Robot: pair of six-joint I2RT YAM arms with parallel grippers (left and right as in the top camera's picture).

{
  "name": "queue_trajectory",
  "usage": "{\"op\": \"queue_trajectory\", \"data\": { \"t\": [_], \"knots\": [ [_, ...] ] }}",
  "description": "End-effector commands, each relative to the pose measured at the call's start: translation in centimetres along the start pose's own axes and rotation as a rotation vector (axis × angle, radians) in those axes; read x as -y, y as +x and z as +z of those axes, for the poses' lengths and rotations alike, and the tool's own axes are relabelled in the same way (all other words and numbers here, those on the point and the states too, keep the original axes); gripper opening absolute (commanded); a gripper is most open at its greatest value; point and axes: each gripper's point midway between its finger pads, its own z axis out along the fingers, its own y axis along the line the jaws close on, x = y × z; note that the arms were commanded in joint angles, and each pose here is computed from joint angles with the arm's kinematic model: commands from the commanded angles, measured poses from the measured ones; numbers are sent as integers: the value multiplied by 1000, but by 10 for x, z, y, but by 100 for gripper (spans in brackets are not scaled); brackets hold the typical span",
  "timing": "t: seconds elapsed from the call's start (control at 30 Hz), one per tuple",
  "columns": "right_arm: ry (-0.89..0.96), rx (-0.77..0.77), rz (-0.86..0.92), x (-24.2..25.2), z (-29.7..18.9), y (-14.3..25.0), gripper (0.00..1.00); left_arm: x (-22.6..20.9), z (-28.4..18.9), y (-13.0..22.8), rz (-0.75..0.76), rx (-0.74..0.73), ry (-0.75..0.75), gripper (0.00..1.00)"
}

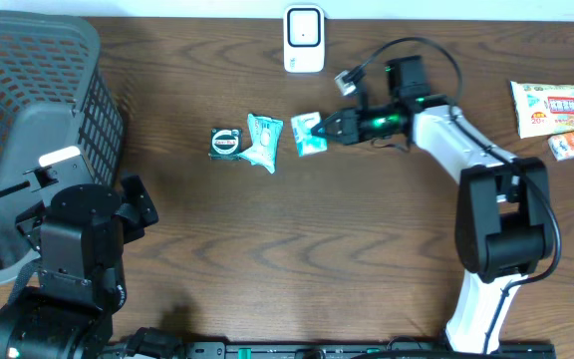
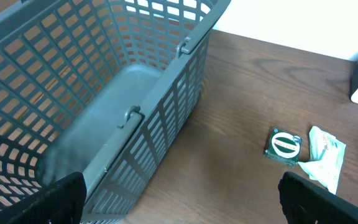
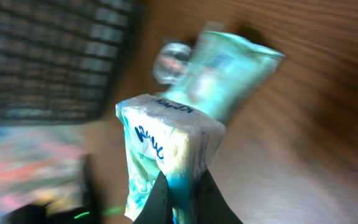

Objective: Scan the item barcode
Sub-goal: 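Hold the tissue pack up against the scanner face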

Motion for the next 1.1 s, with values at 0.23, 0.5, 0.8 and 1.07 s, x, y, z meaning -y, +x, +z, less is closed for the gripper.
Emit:
{"op": "queue_trajectory", "data": {
  "t": [0.23,0.5,0.8,1.07],
  "knots": [
    [974,-24,-380,90,-55,-51,1,-2,-2,-3,-7,8,-8,98],
    [1190,139,-672,68,-66,-117,1,-2,-2,-3,-6,8,-8,98],
    [1130,352,-761,29,-66,-191,1,-2,-2,-3,-7,9,-8,98],
    [1114,221,-820,49,-33,-224,1,-2,-2,-3,-6,9,-8,98]
  ]
}}
